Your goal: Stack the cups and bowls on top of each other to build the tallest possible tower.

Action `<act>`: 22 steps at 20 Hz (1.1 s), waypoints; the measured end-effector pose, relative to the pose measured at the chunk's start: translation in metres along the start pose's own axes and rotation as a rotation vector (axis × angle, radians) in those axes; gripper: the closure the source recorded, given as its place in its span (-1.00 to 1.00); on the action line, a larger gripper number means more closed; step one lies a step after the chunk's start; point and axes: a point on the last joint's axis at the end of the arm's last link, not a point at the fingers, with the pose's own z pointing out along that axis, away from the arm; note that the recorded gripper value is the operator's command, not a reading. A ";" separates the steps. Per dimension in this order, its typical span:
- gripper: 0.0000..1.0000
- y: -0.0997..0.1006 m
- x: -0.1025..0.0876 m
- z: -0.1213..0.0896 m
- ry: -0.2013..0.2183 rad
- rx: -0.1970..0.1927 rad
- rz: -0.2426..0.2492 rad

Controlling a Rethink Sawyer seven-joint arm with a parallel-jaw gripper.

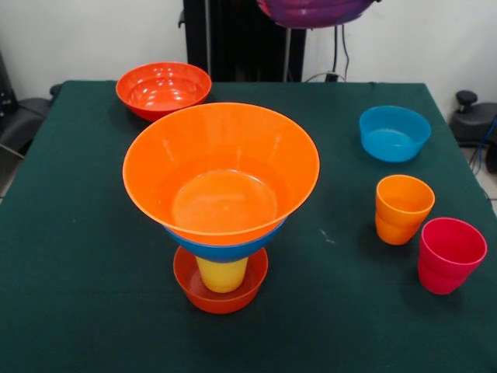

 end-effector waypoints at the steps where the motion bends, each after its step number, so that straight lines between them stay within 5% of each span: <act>1: 1.00 0.001 -0.003 -0.001 -0.003 -0.002 0.002; 9: 1.00 0.009 -0.037 -0.001 -0.034 -0.013 0.017; 22: 1.00 0.019 -0.071 0.016 -0.094 0.024 0.000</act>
